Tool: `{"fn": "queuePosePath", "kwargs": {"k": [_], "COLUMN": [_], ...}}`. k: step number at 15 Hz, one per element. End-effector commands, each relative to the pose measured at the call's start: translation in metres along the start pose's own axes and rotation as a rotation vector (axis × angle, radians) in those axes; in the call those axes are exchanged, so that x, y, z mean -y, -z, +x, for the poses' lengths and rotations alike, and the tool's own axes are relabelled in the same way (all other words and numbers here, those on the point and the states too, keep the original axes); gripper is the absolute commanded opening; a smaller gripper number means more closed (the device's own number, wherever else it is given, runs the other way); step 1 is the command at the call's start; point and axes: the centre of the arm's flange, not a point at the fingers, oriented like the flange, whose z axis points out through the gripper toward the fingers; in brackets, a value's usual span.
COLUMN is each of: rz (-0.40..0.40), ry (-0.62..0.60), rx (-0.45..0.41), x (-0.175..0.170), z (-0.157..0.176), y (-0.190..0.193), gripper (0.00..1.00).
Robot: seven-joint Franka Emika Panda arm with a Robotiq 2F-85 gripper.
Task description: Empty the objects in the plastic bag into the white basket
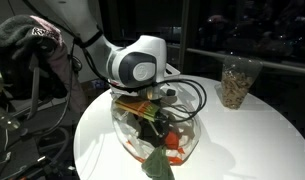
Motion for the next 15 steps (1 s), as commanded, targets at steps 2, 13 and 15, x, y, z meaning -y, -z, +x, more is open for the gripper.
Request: {"fn": "queuePosePath", "kwargs": {"k": [2, 13, 15], "rz": [-0.01, -0.124, -0.172], "ry": [0.022, -0.049, -0.067], "rx": [-0.014, -0.048, -0.076], "x": [-0.003, -0.003, -0.002], "z": [0.013, -0.004, -0.011], "y": [-0.004, 0.047, 0.07], "gripper": [0.59, 0.0, 0.02]}}
